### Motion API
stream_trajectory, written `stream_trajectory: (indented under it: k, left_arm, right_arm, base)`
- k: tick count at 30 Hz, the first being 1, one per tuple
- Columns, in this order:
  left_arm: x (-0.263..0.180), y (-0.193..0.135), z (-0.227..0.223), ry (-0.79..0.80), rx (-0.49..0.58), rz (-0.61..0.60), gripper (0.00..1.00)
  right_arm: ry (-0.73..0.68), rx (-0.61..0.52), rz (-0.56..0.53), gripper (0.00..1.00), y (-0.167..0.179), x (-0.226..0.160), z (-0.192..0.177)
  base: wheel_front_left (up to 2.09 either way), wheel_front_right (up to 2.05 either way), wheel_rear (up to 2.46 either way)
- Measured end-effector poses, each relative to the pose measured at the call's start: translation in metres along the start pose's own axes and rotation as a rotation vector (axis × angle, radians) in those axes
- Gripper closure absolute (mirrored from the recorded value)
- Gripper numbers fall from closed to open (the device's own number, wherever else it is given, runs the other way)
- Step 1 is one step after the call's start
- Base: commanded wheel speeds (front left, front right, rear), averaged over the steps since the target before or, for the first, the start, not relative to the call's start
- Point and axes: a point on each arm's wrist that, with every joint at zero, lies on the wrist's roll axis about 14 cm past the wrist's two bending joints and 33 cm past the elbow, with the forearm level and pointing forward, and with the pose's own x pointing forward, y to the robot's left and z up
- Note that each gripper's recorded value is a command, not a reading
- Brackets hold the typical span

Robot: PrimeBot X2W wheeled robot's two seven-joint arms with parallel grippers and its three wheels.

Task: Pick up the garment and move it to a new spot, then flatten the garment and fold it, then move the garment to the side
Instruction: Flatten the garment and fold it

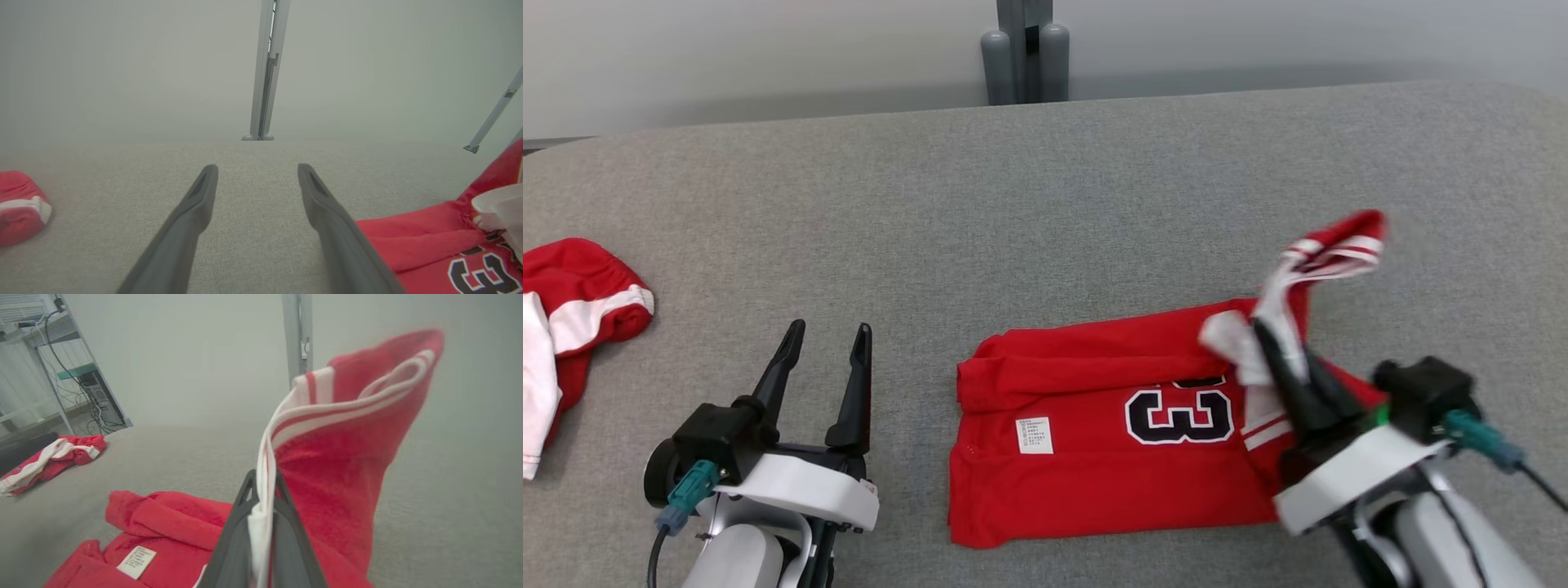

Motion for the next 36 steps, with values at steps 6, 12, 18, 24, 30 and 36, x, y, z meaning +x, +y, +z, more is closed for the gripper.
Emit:
stream_trajectory:
  k: [6, 12, 18, 24, 30, 36]
  left_arm:
    - [-0.003, 0.004, 0.0, 0.002, -0.003, 0.01, 0.0]
    - [-0.009, 0.005, -0.005, 0.016, -0.013, 0.019, 0.0]
    - [-0.015, 0.011, -0.012, 0.036, -0.009, 0.038, 0.0]
    - [-0.016, 0.014, -0.014, 0.044, -0.008, 0.045, 0.0]
    - [-0.011, 0.013, -0.018, 0.054, -0.005, 0.038, 0.0]
    - [-0.007, 0.011, -0.021, 0.06, -0.007, 0.03, 0.0]
  right_arm:
    - [0.007, 0.089, 0.218, 1.0, 0.09, 0.016, 0.003]
    - [0.09, 0.131, 0.335, 1.0, 0.137, 0.026, -0.025]
    - [0.159, 0.168, 0.404, 1.0, 0.165, 0.031, -0.052]
    - [0.198, 0.207, 0.451, 1.0, 0.182, 0.034, -0.066]
    - [0.19, 0.255, 0.526, 0.0, 0.204, 0.036, -0.062]
    - [0.128, 0.296, 0.534, 0.0, 0.206, 0.044, -0.041]
  base:
    - [0.0, 0.0, 0.0]
    - [0.0, 0.0, 0.0]
    - [0.0, 0.0, 0.0]
    - [0.0, 0.0, 0.0]
    - [0.0, 0.0, 0.0]
    - [0.0, 0.0, 0.0]
